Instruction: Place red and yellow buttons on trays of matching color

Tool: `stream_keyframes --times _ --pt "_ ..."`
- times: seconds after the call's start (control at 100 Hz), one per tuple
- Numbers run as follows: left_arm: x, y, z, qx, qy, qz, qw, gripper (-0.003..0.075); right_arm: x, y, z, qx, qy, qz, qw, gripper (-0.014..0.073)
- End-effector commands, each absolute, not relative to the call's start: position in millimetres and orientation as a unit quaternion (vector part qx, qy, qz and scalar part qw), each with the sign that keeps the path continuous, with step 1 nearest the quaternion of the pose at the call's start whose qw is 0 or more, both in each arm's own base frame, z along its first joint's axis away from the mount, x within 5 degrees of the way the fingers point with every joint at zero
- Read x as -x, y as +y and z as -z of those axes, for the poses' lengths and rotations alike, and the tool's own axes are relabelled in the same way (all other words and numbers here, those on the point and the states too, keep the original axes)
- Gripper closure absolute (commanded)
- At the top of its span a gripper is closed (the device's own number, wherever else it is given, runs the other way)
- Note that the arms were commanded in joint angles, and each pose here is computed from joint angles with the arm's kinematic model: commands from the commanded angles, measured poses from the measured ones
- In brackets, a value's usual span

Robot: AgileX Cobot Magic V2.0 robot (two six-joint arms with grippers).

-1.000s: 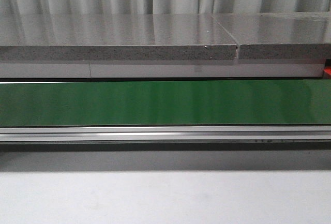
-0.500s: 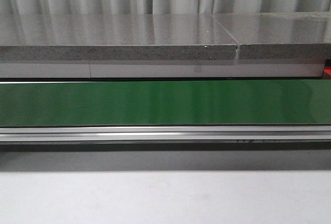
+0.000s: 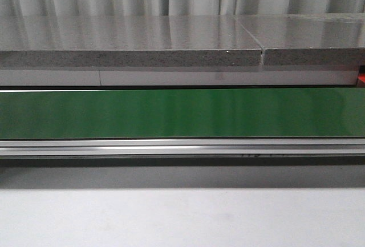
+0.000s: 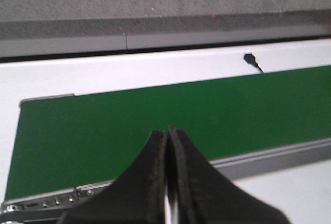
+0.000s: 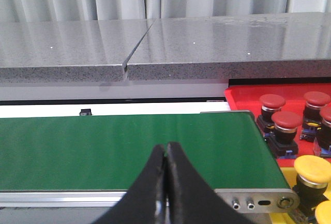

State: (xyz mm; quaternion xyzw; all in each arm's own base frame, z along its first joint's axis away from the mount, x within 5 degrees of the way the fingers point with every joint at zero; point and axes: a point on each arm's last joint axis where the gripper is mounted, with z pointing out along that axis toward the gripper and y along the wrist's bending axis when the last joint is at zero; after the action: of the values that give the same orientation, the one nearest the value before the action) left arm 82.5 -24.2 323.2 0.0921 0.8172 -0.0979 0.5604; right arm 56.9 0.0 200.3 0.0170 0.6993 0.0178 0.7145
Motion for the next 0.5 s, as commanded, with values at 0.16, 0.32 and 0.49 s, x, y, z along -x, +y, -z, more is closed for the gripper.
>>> stream_keyframes --times 0.16,0.32,0.49 --pt "-79.7 -11.8 -303.0 -0.047 0.725 0.055 0.685 0.0741 -54.5 -0.1 -213.5 -0.016 0.659 -0.015 0.752 0.0701" --pt "-72.2 -7.8 -277.4 -0.035 0.712 0.04 0.7 0.0741 -54.5 -0.1 -213.5 -0.016 0.659 -0.015 0.752 0.0701" --pt "-66.6 -6.4 -248.7 -0.03 0.696 0.037 0.716 0.0741 -54.5 -0.1 -213.5 -0.016 0.659 -0.015 0.752 0.0701"
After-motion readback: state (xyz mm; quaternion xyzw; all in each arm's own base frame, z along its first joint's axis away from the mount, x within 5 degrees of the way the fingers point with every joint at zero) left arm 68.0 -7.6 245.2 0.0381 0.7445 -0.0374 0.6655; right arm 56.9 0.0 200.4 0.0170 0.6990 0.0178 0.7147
